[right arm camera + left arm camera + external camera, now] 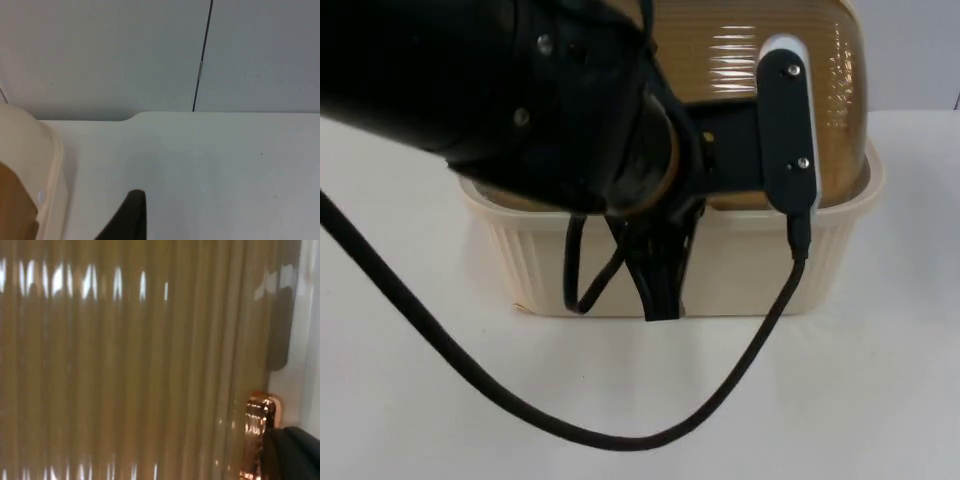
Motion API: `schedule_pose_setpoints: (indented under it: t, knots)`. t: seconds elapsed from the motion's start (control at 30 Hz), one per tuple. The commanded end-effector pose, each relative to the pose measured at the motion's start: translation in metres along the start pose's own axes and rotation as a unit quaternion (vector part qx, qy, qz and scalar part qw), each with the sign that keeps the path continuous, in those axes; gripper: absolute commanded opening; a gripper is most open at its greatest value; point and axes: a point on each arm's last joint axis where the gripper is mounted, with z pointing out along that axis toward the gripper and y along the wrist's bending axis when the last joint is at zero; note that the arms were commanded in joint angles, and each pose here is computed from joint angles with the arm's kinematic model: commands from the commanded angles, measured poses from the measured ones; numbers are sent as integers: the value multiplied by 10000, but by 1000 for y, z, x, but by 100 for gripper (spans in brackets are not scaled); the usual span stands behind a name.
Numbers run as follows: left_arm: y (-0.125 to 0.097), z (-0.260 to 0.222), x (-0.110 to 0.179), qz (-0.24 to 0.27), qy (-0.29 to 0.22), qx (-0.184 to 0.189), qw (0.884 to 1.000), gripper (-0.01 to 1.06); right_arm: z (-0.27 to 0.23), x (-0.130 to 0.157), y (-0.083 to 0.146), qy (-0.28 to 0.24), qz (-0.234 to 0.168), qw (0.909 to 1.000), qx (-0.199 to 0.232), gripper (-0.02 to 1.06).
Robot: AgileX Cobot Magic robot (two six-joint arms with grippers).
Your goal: Open the box lid with the left hand, place the block into the box with the right hand, then close the box lid with the left hand.
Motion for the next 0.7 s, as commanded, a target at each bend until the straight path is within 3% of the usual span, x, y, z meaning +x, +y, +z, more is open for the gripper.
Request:
schedule_pose_setpoints:
  t: [0.0, 0.2, 0.67]
  knots:
    - [-3, 0, -1, -86, 49, 146, 9998, 0, 5, 2, 0, 19, -21, 10000, 15, 105]
    - [-11, 0, -2, 244, -82, 460, 9986, 0, 7, 3, 0, -7, -12, 10000, 4, 105]
    - [-18, 15, 1, 367, 190, 454, 9981, 0, 7, 4, 0, -4, 9, 10000, 5, 105]
